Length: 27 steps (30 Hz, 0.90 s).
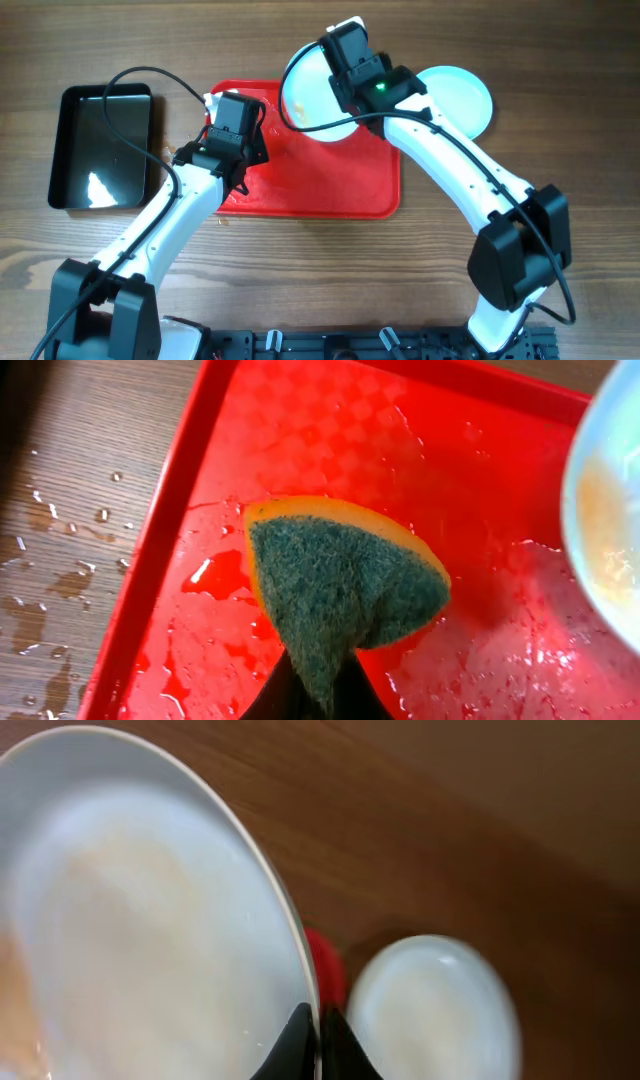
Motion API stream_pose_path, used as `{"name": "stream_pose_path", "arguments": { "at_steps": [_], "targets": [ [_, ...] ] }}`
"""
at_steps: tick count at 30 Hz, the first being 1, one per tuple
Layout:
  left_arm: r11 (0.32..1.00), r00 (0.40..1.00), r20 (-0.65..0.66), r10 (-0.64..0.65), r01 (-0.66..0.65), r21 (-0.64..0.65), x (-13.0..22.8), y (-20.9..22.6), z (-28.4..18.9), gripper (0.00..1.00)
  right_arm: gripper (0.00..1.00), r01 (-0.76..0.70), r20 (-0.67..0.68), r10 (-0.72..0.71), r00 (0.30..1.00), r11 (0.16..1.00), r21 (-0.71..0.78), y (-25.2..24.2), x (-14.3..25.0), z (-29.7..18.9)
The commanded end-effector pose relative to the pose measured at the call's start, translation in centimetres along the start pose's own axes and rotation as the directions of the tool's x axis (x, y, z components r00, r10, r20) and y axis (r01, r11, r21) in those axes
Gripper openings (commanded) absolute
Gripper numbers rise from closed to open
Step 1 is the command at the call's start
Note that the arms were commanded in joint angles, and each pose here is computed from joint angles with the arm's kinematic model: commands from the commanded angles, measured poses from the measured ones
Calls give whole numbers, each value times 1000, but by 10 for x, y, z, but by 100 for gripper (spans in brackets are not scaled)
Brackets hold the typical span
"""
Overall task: Clean dirty plates on tray and stack at the side
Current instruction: 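Lift the last plate by its rim with the right gripper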
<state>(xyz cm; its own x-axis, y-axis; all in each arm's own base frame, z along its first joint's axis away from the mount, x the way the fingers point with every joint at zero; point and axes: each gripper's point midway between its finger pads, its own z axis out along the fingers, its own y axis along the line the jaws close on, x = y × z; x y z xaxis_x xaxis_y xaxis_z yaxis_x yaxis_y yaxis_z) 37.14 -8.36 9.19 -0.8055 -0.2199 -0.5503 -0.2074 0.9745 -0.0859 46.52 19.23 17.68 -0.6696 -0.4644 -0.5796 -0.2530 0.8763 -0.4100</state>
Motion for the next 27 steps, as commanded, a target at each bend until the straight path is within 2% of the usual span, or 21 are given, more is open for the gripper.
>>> {"name": "stream_pose_path", "arguments": {
  "at_steps": [1, 6, 10, 27],
  "targets": [
    [1000, 1000, -15, -5, 5, 21, 3, -3, 2, 4, 4, 196, 0, -200, 980, 961, 197, -33, -13, -21],
    [1000, 1000, -15, -5, 5, 22, 3, -3, 2, 4, 4, 206, -32, -215, 976, 865, 457, -62, -21, -46],
    [1000, 1000, -15, -5, 5, 21, 3, -3, 2, 4, 4, 244, -49, -261, 964, 796, 555, -70, -32, -62],
    [1000, 999, -46, 2, -2, 5, 11, -1, 12, 4, 4, 182, -10, -213, 977, 811, 556, -69, -33, -62]
  ]
}}
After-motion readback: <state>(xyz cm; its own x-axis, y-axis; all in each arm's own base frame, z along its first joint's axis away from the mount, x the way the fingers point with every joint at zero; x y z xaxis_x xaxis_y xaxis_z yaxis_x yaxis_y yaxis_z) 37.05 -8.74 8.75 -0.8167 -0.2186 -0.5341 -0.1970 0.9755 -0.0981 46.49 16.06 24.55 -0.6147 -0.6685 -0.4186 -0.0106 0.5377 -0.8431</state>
